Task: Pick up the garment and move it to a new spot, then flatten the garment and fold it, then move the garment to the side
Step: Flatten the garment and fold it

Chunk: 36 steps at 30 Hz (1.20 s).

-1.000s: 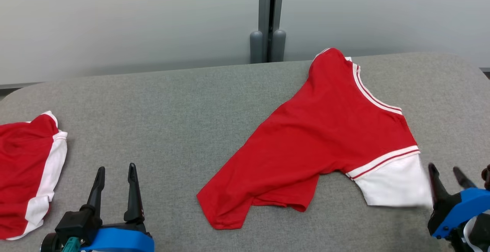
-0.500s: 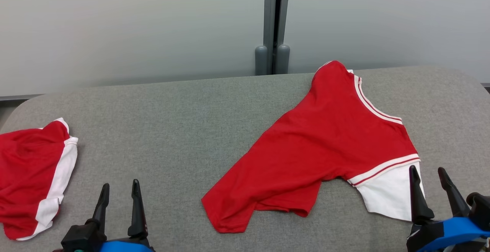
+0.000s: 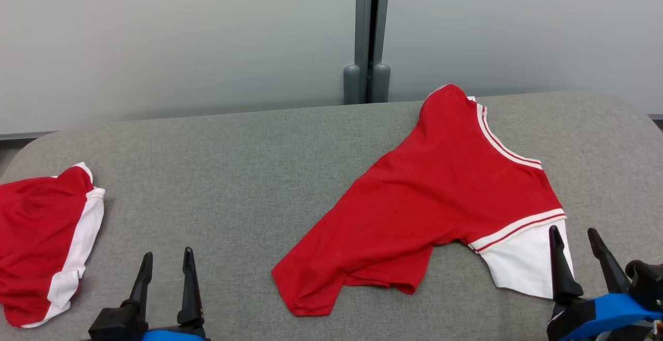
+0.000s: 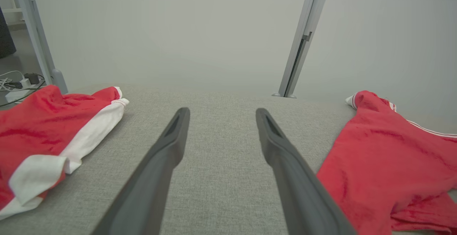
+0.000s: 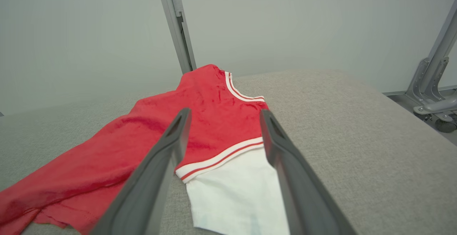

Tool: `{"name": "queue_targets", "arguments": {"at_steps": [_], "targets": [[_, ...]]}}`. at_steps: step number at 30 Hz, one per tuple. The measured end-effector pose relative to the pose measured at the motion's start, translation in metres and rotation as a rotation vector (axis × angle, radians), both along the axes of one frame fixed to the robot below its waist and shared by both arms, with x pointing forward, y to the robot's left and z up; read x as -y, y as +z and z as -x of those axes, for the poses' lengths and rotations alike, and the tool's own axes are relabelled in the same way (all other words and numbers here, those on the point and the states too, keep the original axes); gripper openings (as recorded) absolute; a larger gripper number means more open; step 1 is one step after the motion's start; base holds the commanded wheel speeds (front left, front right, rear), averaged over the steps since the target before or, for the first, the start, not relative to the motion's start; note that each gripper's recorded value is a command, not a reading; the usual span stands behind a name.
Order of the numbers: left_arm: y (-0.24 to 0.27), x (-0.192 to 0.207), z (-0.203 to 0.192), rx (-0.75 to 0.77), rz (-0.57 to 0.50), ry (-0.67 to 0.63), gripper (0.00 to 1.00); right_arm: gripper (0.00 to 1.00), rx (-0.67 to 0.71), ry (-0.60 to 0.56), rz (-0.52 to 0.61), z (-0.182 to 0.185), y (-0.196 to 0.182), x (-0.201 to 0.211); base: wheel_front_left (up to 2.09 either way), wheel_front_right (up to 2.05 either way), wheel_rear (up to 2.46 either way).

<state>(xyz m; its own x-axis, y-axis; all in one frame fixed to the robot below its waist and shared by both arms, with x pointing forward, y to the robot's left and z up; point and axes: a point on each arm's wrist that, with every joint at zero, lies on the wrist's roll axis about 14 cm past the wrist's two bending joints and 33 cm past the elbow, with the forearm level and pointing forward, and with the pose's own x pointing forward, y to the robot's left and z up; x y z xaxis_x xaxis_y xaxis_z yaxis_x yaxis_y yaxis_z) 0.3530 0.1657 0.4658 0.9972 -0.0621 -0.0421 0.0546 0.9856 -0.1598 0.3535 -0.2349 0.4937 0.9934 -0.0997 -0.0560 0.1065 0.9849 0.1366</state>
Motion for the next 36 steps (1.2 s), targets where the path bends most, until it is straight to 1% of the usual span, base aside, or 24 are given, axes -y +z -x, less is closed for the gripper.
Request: {"name": "queue_targets", "arguments": {"at_steps": [3,6,11,12,17,24,25,26,27,32,36], "targets": [[-0.001,0.009,0.0,-0.003,-0.004,-0.033,1.0,1.0,-0.009,-0.001,-0.001,0.0,-0.002,0.001,0.0,0.0,0.0],[-0.011,0.037,0.004,-0.042,-0.015,-0.136,1.0,1.0,-0.029,-0.003,0.001,0.0,-0.005,0.001,0.0,0.0,0.0],[-0.045,0.094,0.025,-0.206,0.007,-0.329,1.0,1.0,-0.07,-0.011,-0.004,0.002,-0.016,0.004,0.0,0.0,0.0],[-0.06,0.106,0.033,-0.274,0.01,-0.375,1.0,1.0,-0.095,-0.012,-0.014,0.003,-0.023,0.004,0.0,0.0,0.0],[-0.086,0.121,0.039,-0.391,0.009,-0.434,1.0,1.0,-0.165,-0.026,-0.023,0.007,-0.043,0.008,0.0,0.0,0.0],[-0.103,0.133,0.029,-0.446,-0.014,-0.483,1.0,1.0,-0.25,-0.057,-0.027,0.004,-0.067,0.018,0.0,0.0,0.0],[-0.106,0.134,0.029,-0.461,-0.021,-0.492,0.91,1.0,-0.265,-0.064,-0.026,0.004,-0.071,0.02,0.0,0.0,0.0],[-0.108,0.135,0.029,-0.471,-0.027,-0.5,0.47,1.0,-0.287,-0.072,-0.028,0.006,-0.076,0.023,0.0,0.0,0.0],[-0.109,0.136,0.027,-0.473,-0.031,-0.507,0.0,1.0,-0.309,-0.082,-0.034,0.007,-0.081,0.025,0.0,0.0,0.0],[-0.115,0.136,0.023,-0.487,-0.038,-0.521,0.0,1.0,-0.392,-0.104,-0.038,0.006,-0.1,0.033,0.0,0.0,0.0],[-0.116,0.133,0.023,-0.492,-0.039,-0.519,0.0,1.0,-0.509,-0.119,-0.069,0.014,-0.126,0.035,0.0,0.0,0.0]]}}
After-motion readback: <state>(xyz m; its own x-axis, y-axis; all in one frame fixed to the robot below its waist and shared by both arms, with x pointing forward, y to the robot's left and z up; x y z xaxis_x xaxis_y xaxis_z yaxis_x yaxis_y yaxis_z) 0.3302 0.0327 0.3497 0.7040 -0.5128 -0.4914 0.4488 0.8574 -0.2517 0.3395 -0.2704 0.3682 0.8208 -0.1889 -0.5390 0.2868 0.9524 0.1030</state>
